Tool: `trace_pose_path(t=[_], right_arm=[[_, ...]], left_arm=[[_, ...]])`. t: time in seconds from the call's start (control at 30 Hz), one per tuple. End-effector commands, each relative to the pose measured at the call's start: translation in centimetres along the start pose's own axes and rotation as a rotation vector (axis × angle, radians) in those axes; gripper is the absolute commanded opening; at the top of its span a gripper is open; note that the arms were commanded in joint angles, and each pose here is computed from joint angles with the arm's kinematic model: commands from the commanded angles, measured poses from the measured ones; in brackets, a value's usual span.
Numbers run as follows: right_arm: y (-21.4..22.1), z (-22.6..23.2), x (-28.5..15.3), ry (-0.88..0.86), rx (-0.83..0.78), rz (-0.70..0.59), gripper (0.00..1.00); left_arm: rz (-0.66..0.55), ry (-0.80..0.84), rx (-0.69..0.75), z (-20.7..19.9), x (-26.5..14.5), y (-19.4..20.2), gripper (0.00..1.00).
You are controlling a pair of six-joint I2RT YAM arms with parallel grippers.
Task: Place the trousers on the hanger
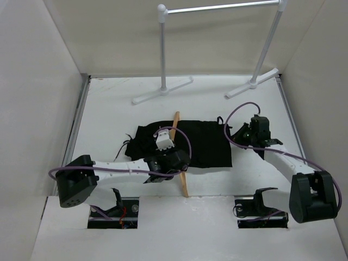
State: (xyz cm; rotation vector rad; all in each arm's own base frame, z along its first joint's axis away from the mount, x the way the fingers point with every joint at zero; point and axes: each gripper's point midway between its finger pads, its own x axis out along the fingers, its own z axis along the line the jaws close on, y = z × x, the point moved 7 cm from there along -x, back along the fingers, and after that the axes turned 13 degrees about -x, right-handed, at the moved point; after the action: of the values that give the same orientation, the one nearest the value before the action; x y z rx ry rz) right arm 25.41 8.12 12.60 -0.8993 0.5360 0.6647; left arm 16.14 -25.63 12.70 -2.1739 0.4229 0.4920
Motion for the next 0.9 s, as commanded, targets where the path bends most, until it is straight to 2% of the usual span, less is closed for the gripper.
trace_pose_path(t=[0.0,0.1,0.3,0.4,0.53,0.6,0.67,0.87], right_arm=[[-0.5,0.2,0.7,-0.006,-0.018,-0.036,0.08],[-0.4,0.1,1.0,-0.004,-0.017,-0.03,0.09],[-0.1,-0.3,1.1,0.009,-0.024,-0.022,0.12],[0.1,-0.1,0.8,0.009,-0.033,-0.029,0.24],[0.1,1.8,-1.2,-0.047,-0.073,-0.049,0.48],[0.0,3.0,-3.1,-0.087,-0.109,-0.076,0.53],[-0.1,4.4,-5.6,-0.15,-0.139,-0.114,0.53],[2.1,9.0,-13.2,-0.44,-0.258,-0.158,0.4]], left_arm=[[-0.017,-0.008,0.051,0.5,0.0,-0.8,0.0],[0.009,0.045,0.047,-0.8,0.2,-0.3,0.0],[-0.014,0.056,0.08,-1.9,0.4,-0.6,0.0],[-0.036,0.077,0.103,-3.0,0.1,-1.5,0.0],[-0.054,0.134,0.142,-5.4,-1.4,-3.0,0.0],[-0.088,0.157,0.162,-6.9,-2.7,-4.2,0.0],[-0.127,0.18,0.184,-8.4,-4.3,-5.5,0.0],[-0.205,0.248,0.187,-12.0,-7.2,-8.8,0.0]])
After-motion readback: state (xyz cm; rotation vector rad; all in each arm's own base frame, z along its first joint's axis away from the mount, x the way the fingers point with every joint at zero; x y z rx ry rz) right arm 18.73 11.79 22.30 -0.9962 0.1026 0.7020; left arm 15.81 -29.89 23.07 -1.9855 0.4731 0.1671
